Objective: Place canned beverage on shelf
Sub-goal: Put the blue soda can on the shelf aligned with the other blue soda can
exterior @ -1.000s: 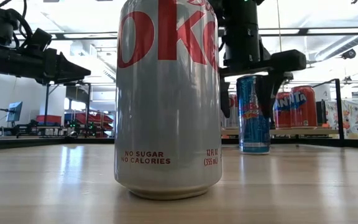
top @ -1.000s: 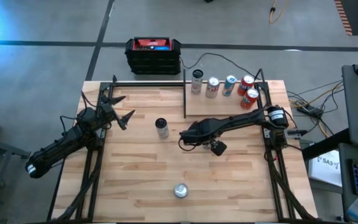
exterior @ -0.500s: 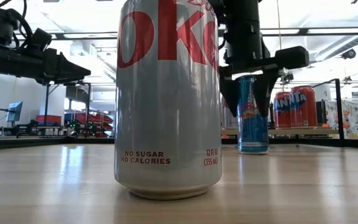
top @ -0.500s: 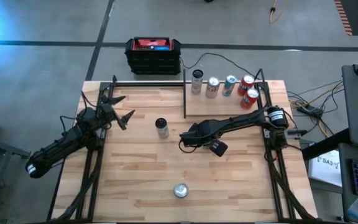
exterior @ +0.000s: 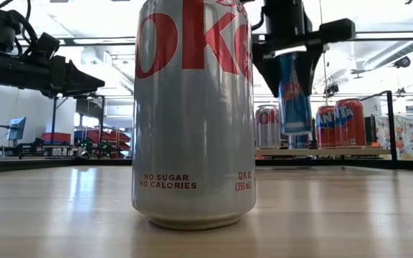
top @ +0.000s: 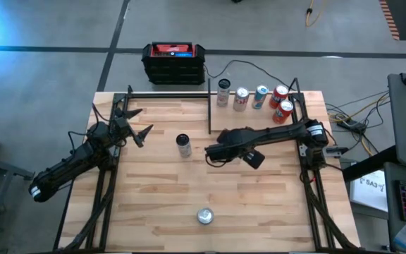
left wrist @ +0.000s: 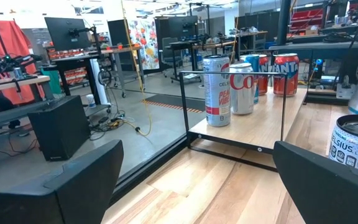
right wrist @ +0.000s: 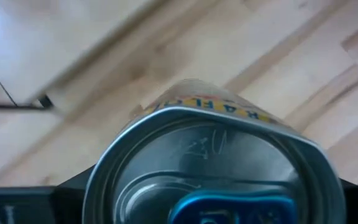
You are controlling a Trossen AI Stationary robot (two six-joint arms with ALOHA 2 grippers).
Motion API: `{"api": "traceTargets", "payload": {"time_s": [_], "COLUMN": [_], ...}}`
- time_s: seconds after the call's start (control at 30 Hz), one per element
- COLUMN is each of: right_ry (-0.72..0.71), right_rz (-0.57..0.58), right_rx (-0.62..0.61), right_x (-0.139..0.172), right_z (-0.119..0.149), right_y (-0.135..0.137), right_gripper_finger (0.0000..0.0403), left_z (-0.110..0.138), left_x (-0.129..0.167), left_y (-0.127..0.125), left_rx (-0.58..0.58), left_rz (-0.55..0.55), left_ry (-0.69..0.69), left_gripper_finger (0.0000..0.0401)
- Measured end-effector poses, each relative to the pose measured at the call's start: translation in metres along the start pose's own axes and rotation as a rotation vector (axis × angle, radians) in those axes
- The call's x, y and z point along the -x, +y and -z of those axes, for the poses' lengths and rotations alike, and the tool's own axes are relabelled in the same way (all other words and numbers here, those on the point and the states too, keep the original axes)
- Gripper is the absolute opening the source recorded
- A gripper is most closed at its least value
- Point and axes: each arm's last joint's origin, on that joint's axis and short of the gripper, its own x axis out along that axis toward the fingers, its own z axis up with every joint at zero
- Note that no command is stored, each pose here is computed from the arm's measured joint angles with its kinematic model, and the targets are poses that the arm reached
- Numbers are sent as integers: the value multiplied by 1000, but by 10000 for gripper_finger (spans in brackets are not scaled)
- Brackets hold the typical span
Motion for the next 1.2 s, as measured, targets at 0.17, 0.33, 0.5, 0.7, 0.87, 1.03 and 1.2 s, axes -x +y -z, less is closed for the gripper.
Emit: {"api": "traceTargets", "payload": {"time_s": [0.17, 0.33, 0.5, 0.7, 0.87, 1.03, 1.2], "right_ry": [-26, -60, -84, -62, -21, 141, 228], "right_rz": [-21, -24, -26, -53, -83, -26, 21], "right_rx": [-38, -1, 24, 40, 47, 109, 174], "right_x": [1, -5, -10, -16, -21, -25, -27], "right_z": [-11, -21, -32, -43, -53, -58, -45], "right_y": [3, 12, 21, 36, 50, 57, 53], "right_gripper_finger": [226, 226, 226, 226, 226, 226, 226], "left_z": [0, 0, 0, 0, 0, 0, 0], "left_x": [0, 0, 0, 0, 0, 0, 0], "left_y": [0, 0, 0, 0, 0, 0, 0], "left_rx": [0, 0, 0, 0, 0, 0, 0], "left_rz": [0, 0, 0, 0, 0, 0, 0], "left_ry": [0, 0, 0, 0, 0, 0, 0], "left_gripper_finger": [398, 398, 398, 398, 398, 398, 398]}}
